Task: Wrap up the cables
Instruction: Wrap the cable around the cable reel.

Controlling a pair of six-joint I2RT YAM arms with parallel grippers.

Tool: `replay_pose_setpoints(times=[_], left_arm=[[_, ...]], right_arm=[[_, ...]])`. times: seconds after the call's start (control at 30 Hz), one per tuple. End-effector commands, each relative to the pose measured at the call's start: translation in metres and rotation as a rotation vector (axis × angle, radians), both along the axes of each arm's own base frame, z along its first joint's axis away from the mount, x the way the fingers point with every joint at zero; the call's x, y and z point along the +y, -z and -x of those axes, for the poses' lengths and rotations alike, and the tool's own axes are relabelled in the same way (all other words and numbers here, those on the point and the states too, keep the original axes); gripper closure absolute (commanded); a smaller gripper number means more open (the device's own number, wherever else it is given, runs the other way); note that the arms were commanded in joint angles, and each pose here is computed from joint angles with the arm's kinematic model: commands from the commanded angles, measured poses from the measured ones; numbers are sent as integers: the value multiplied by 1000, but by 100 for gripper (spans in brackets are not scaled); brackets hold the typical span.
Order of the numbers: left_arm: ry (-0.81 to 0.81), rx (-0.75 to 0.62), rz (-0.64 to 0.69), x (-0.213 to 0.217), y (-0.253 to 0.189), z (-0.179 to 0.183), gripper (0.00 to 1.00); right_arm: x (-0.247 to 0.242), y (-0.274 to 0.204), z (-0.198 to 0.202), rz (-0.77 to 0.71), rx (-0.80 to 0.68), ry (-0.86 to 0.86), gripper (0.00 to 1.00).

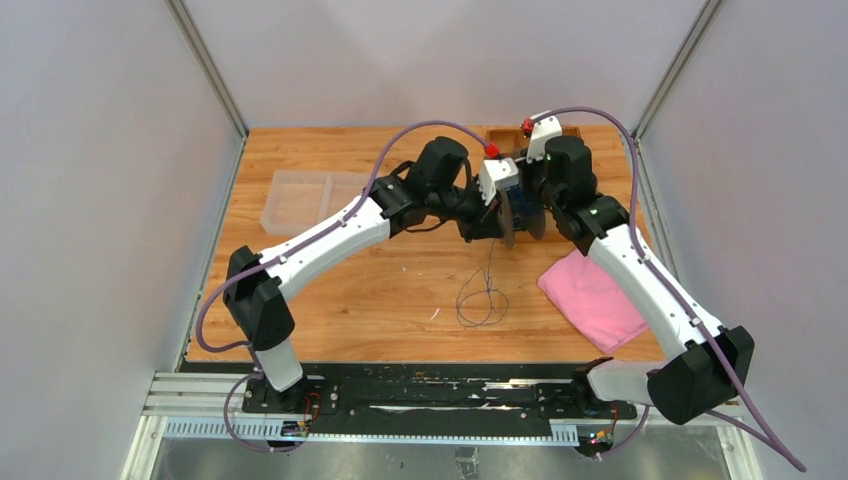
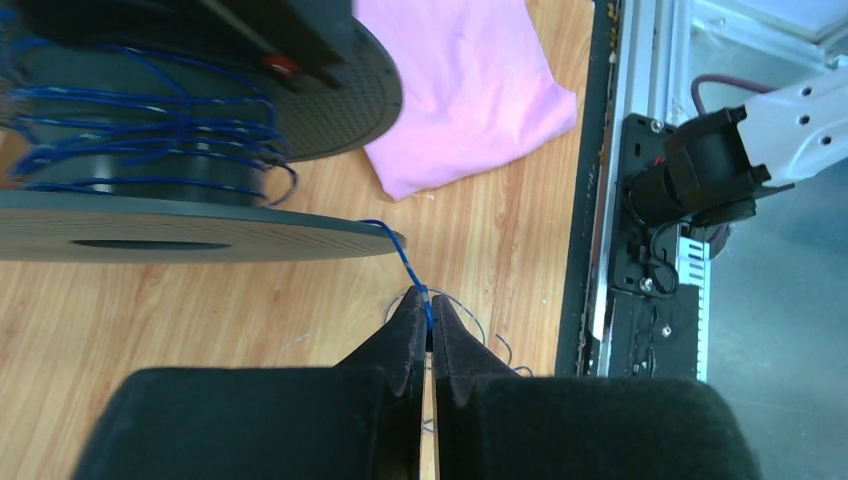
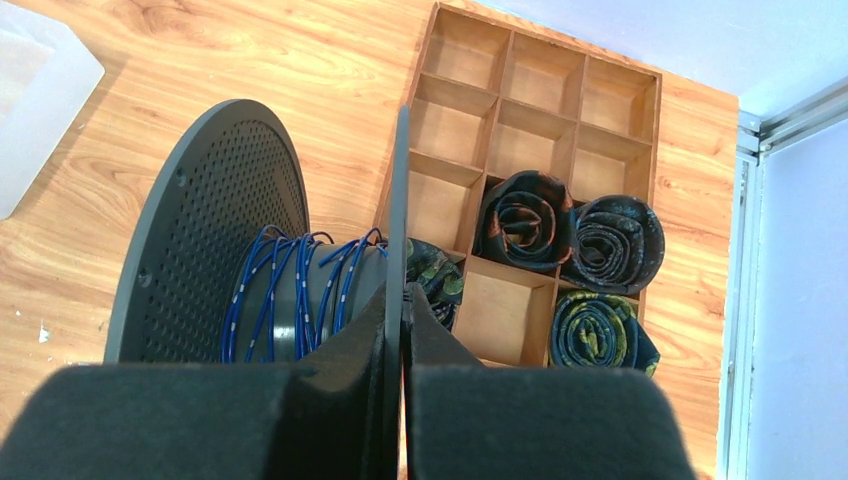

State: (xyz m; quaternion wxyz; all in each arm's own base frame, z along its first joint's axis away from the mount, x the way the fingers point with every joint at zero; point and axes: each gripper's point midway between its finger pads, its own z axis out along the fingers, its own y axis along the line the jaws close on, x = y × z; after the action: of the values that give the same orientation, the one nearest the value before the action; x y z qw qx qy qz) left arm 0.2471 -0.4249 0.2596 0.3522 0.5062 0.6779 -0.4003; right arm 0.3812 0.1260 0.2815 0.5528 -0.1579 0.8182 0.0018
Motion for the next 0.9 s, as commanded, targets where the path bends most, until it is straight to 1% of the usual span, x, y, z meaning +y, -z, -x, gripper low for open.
replay_pose_setpoints(times=[0.0, 0.17, 0.37, 0.47, 0.87], left_arm=[[-7, 26, 51, 6, -29, -9, 97], [-64, 9, 66, 12, -35, -28, 98], [-130, 3, 59, 25, -38, -50, 99], [-155, -2, 57, 33, -39, -59, 98], [-206, 34, 28, 63, -28, -79, 96]], right_arm=[[2, -9, 2, 22, -67, -43, 99], [13, 5, 10, 8, -34, -112, 99], [17, 7, 16, 22, -31, -162, 99], [22, 9, 20, 34, -35, -213, 99], [38, 0, 41, 83, -76, -410, 100]])
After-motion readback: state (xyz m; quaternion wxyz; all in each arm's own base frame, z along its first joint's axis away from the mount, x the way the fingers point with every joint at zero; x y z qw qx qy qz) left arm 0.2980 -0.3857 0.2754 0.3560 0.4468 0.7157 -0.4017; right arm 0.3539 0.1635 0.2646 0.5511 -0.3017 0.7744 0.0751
